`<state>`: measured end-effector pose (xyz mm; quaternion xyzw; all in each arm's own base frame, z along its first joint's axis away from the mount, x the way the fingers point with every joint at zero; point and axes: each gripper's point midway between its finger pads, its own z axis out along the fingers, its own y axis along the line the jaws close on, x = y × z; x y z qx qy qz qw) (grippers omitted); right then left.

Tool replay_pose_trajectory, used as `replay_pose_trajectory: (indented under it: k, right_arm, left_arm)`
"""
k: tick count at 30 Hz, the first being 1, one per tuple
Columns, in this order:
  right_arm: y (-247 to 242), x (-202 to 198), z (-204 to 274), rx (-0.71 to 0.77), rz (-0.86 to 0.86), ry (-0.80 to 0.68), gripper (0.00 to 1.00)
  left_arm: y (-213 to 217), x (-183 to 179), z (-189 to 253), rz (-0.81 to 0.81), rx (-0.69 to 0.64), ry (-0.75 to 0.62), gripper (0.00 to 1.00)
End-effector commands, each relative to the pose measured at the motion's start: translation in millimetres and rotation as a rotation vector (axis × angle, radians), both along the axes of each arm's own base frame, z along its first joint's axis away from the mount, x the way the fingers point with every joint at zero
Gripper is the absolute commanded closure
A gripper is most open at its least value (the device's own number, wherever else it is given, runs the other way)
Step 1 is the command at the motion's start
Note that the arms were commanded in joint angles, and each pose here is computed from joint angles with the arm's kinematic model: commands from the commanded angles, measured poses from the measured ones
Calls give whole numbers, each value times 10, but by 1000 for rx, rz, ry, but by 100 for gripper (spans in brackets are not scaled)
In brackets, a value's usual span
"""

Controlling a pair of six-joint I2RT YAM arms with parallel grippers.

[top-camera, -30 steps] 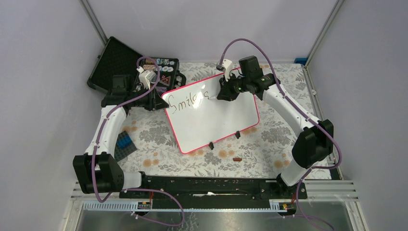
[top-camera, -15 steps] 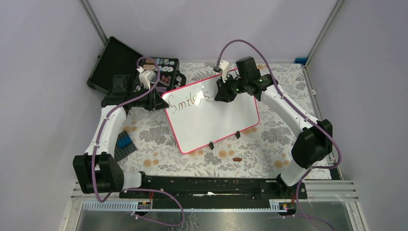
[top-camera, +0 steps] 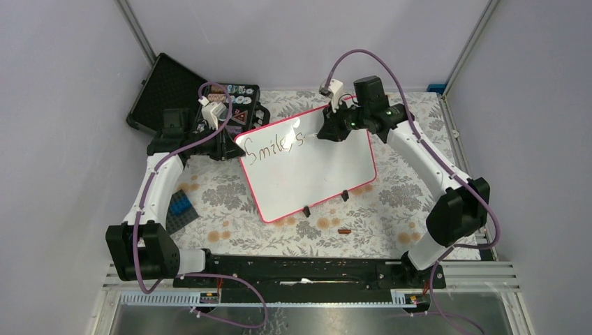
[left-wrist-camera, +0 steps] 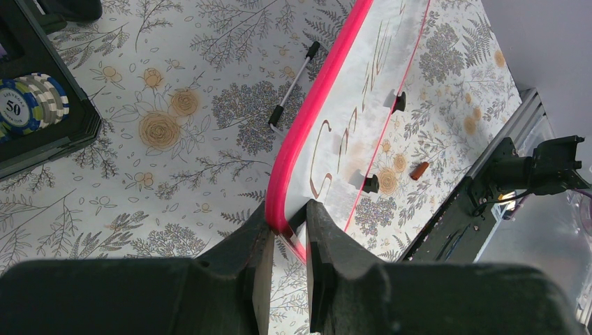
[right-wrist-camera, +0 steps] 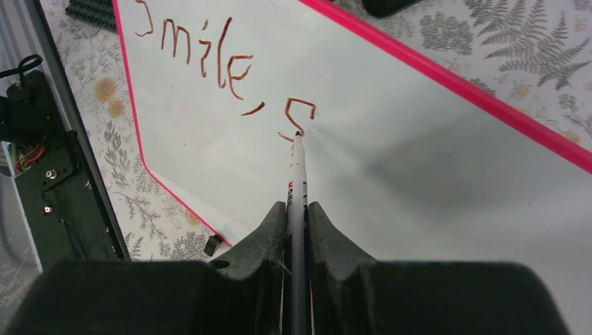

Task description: Write a sentence on the whiteboard

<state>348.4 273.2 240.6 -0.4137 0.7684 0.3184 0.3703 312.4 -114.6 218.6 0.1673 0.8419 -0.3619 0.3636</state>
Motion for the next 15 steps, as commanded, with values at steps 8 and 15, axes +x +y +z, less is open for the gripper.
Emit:
replay_pose_trajectory:
  k: [8, 15]
  right_arm:
    - [-87, 96, 383, 34, -15, -99, 100]
    - [-73, 142, 338, 27, -18, -89, 100]
  left_arm:
    - [35, 118, 134, -4, 61, -131, 100]
    - [36, 115, 124, -4, 63, -130, 100]
